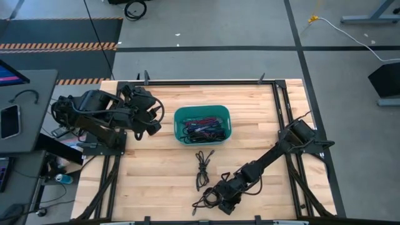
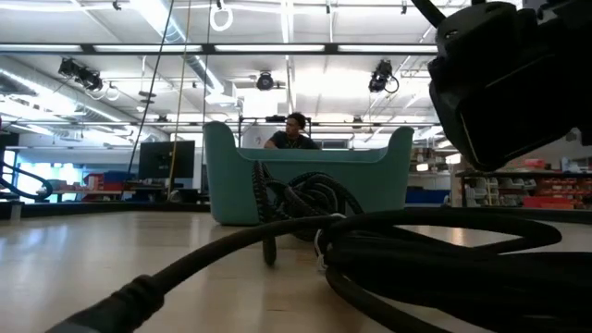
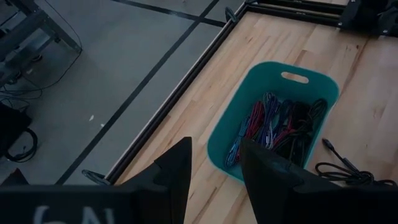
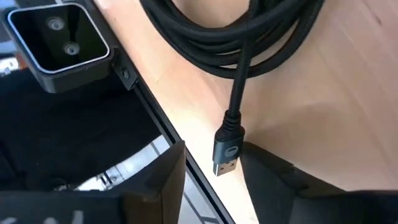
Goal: Pick and place USB-C Cables
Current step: Put the bottom black charger cable into the light blue bin
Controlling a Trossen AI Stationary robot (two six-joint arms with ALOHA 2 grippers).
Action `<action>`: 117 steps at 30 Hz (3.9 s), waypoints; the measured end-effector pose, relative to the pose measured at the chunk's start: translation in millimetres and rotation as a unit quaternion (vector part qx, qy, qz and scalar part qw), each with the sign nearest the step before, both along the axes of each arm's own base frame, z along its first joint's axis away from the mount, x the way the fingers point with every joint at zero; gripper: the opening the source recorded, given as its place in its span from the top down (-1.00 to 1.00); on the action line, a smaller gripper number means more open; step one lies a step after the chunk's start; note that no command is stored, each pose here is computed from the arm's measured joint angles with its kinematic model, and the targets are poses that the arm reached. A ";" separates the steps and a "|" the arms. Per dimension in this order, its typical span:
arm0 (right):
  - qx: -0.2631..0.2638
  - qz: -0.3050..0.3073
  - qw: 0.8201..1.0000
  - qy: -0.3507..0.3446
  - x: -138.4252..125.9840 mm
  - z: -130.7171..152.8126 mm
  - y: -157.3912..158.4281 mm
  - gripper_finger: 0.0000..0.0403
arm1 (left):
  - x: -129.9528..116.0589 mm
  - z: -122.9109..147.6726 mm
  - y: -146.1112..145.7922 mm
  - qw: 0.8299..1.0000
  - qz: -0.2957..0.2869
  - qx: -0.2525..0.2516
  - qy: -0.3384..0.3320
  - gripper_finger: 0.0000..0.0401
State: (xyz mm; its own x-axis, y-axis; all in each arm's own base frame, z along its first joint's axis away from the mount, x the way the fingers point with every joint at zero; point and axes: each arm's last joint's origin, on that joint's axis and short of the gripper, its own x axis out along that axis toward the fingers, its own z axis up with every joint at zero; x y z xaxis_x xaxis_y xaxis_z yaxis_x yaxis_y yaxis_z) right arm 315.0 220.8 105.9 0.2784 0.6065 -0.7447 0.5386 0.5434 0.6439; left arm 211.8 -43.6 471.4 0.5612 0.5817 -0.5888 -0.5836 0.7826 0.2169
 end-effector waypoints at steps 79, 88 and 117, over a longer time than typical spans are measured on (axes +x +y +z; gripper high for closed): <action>-0.292 0.051 0.955 -0.031 -68.5 110.4 -65.1 0.97 | 78.0 -59.7 -20.2 0.985 0.031 -0.138 0.093 0.50; -0.350 -0.009 0.928 -0.124 -85.4 152.2 -84.5 0.97 | 106.6 -72.8 -33.5 0.979 0.003 -0.191 0.066 0.15; -0.399 -0.023 0.879 -0.259 -94.2 213.8 -100.0 0.97 | 207.2 -143.1 -2.0 0.962 -0.110 -0.239 0.076 -0.28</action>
State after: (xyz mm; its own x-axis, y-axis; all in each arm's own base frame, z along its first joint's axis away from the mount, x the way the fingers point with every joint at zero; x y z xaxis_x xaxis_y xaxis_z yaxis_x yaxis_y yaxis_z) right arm 220.8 120.8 319.7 0.7164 -0.0729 -0.6939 0.3185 0.9190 0.2323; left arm 419.0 -45.6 328.3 0.5260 0.1004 -0.8445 -0.3821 0.9151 -0.1291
